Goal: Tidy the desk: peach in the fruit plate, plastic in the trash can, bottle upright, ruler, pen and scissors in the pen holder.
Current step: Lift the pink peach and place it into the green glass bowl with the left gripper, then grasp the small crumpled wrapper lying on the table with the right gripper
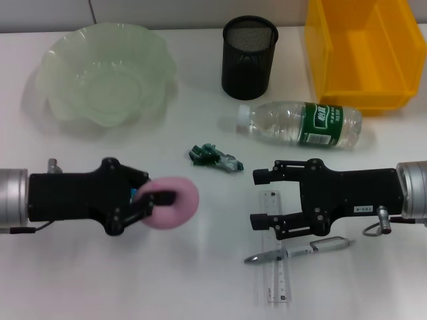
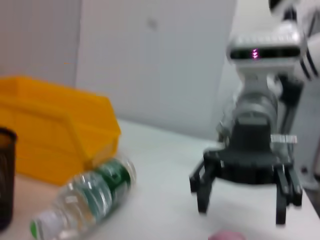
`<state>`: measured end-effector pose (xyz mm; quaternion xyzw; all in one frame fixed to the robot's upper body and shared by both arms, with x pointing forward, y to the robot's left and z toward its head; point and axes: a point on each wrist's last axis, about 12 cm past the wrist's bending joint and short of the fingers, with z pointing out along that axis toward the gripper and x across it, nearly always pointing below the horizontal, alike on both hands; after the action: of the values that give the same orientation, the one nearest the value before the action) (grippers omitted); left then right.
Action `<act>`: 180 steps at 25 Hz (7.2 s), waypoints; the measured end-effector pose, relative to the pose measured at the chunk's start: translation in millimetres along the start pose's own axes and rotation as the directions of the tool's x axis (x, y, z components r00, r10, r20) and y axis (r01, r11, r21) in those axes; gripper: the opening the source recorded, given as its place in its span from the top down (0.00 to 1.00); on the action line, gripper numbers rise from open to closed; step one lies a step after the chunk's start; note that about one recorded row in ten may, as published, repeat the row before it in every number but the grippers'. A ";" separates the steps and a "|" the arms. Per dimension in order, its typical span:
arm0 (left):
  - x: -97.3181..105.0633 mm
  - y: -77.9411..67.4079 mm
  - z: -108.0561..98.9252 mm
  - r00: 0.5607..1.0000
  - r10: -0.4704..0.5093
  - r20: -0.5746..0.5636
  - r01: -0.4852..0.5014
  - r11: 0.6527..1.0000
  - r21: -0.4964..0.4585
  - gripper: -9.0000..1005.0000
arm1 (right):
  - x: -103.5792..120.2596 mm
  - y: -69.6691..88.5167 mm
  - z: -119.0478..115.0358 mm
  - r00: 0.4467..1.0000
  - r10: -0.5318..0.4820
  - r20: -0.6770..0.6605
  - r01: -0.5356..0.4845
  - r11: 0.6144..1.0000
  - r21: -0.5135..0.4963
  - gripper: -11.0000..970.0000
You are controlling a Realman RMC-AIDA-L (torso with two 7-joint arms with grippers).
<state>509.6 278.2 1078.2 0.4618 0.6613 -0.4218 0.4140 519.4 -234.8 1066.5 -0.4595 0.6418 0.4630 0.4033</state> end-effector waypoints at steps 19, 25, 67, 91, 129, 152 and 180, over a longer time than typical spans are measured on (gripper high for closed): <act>15.7 -15.9 10.4 0.958 -0.015 0.286 0.042 0.995 -0.089 0.94 | -3.4 -1.3 -0.8 0.999 -0.035 0.003 0.035 0.999 0.003 0.16; 17.8 -15.9 6.1 0.953 -0.016 0.304 0.055 0.991 -0.121 0.94 | -4.0 -1.1 1.1 0.999 -0.050 0.006 0.050 0.999 0.000 0.16; 23.7 30.0 16.0 0.888 0.022 0.460 0.266 0.792 -0.550 0.87 | -2.5 -3.4 0.4 0.998 -0.066 0.003 0.066 0.997 0.030 0.16; 17.7 73.1 28.6 0.943 0.052 0.328 0.238 0.585 -0.775 0.79 | -5.2 -6.4 4.1 0.997 -0.074 0.001 0.074 0.997 0.037 0.16; 8.4 14.4 6.4 0.926 -0.014 0.378 0.154 0.928 -0.341 0.21 | -5.7 -10.5 3.0 0.998 -0.066 0.001 0.066 0.995 0.070 0.16; 27.2 -22.4 -1.4 0.988 -0.009 0.153 0.014 0.999 -0.029 0.22 | -6.3 -9.7 3.5 0.998 -0.055 -0.008 0.055 0.997 0.051 0.16; 28.0 -21.6 2.2 0.988 0.010 0.156 -0.003 0.999 -0.046 0.22 | -54.1 -26.1 -10.0 0.999 0.017 -0.046 -0.015 0.999 0.052 0.16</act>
<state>482.8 278.8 1055.1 0.4202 0.6347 -0.4402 0.4762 557.3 -236.6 1114.2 -0.4546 0.6662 0.4387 0.3963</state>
